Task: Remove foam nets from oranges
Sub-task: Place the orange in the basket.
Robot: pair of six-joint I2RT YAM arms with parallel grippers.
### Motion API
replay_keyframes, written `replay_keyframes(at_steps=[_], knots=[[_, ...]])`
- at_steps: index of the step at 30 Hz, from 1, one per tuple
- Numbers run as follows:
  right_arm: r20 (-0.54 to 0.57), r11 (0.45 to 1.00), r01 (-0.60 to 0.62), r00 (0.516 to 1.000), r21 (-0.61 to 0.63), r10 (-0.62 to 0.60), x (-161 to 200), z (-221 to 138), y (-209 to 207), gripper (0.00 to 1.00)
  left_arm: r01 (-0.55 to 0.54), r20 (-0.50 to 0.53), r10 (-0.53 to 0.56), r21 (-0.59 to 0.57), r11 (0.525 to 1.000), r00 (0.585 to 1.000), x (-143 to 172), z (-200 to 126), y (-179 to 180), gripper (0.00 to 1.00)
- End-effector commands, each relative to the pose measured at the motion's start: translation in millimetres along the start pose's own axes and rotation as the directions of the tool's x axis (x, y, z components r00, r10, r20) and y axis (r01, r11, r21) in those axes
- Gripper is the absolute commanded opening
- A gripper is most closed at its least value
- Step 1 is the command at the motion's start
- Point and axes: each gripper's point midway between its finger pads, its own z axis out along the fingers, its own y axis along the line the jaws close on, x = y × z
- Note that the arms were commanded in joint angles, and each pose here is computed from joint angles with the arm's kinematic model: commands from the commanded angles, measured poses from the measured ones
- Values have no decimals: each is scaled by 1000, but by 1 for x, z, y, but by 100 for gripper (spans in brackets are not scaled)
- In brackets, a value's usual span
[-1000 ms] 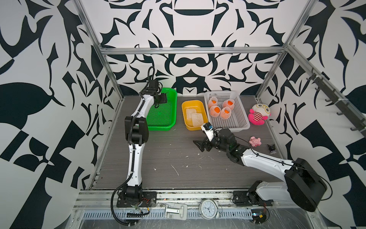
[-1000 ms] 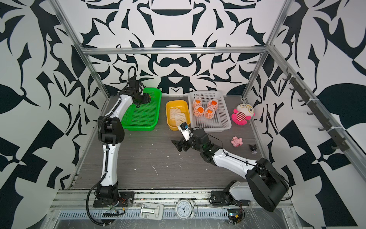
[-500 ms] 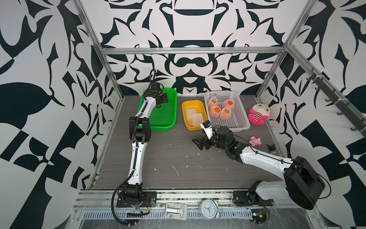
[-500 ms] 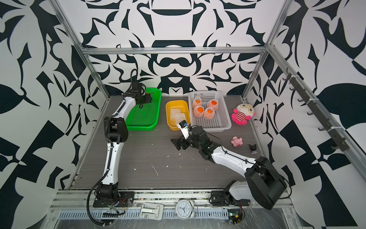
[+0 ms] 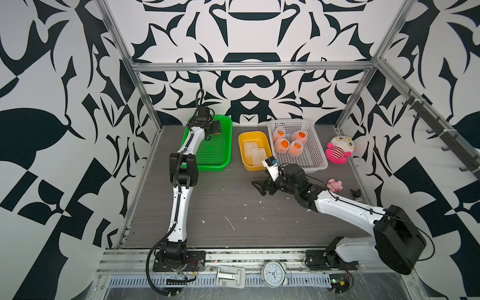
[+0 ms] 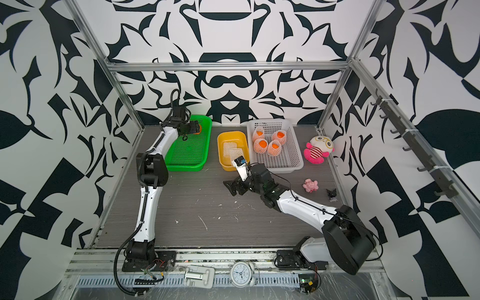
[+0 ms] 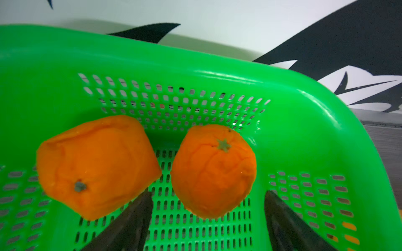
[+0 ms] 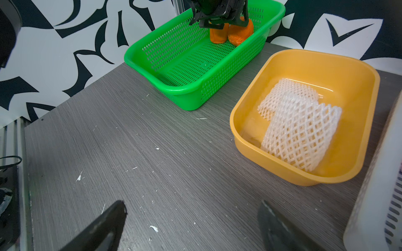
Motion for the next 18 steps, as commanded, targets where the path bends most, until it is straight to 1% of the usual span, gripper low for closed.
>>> replay_keyframes(at_steps=[1, 5, 6, 10, 13, 15, 18], knots=[[35, 1000, 3, 999, -7, -2, -21, -1, 5, 98, -18, 32, 19, -8, 1000, 999, -10, -2, -3, 84], [17, 1000, -14, 1000, 13, 13, -24, -3, 3, 99, -37, 55, 39, -27, 999, 998, -21, -22, -12, 84], [9, 999, -23, 1000, 26, 23, -25, -4, 1, 99, -43, 57, 45, -32, 999, 997, -24, -29, -17, 89], [-57, 991, -82, 994, 110, 89, -30, -10, -10, 100, -46, 67, 49, -58, 997, 997, -30, -67, -38, 99], [-109, 978, -88, 988, 189, 110, -34, -17, -23, 99, -51, 53, 55, -68, 996, 997, -25, -98, -57, 99], [-119, 963, -81, 986, 255, 114, -38, -25, -36, 100, -52, 43, 55, -74, 996, 998, -20, -120, -69, 99], [-122, 925, -100, 980, 368, 154, -44, -38, -68, 98, -16, 16, 16, -17, 1000, 1000, -5, -150, -92, 99]])
